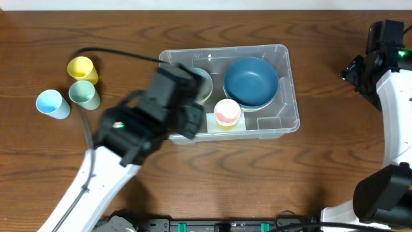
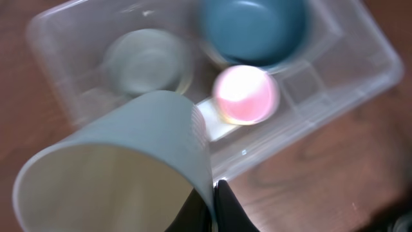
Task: Pack container
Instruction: 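Carry the white cup into the container onto the pink cup and release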
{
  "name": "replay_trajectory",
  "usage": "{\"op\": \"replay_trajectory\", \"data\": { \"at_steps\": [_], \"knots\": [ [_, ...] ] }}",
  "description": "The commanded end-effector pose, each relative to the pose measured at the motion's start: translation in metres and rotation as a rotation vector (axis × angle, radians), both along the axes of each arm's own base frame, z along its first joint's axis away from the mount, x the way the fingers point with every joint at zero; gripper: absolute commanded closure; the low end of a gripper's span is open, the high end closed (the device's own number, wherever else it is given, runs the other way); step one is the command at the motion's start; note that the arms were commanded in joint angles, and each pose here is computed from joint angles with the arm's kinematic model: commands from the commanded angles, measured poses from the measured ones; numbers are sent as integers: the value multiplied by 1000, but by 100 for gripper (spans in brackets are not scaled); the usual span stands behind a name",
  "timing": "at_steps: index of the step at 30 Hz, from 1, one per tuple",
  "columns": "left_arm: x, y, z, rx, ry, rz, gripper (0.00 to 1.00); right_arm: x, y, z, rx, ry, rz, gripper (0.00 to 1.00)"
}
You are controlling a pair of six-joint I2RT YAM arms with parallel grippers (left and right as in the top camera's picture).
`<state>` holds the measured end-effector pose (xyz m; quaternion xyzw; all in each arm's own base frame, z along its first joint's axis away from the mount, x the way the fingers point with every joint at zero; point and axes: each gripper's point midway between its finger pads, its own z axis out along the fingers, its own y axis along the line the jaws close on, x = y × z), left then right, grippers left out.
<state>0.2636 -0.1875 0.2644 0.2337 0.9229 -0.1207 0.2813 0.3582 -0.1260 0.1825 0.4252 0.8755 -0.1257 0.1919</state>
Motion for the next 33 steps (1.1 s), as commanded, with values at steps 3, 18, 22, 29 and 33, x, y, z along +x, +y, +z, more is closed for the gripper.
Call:
{"op": "replay_trajectory", "data": {
  "at_steps": [3, 18, 22, 29, 33],
  "knots": [
    [-3, -45, -19, 73, -17, -225, 94, -1, -4, 2, -13, -4, -22, 1],
    [17, -75, -50, 90, 3, -256, 94, -1, -4, 2, -13, -4, -22, 1],
    [16, -81, -50, 66, 12, -272, 94, -1, -4, 2, -14, -4, -22, 1],
    [15, -85, -57, 60, 37, -284, 94, -1, -4, 2, -14, -4, -22, 1],
    [16, -86, -59, 62, 40, -284, 83, -1, -4, 2, -14, -4, -22, 1]
  ]
}}
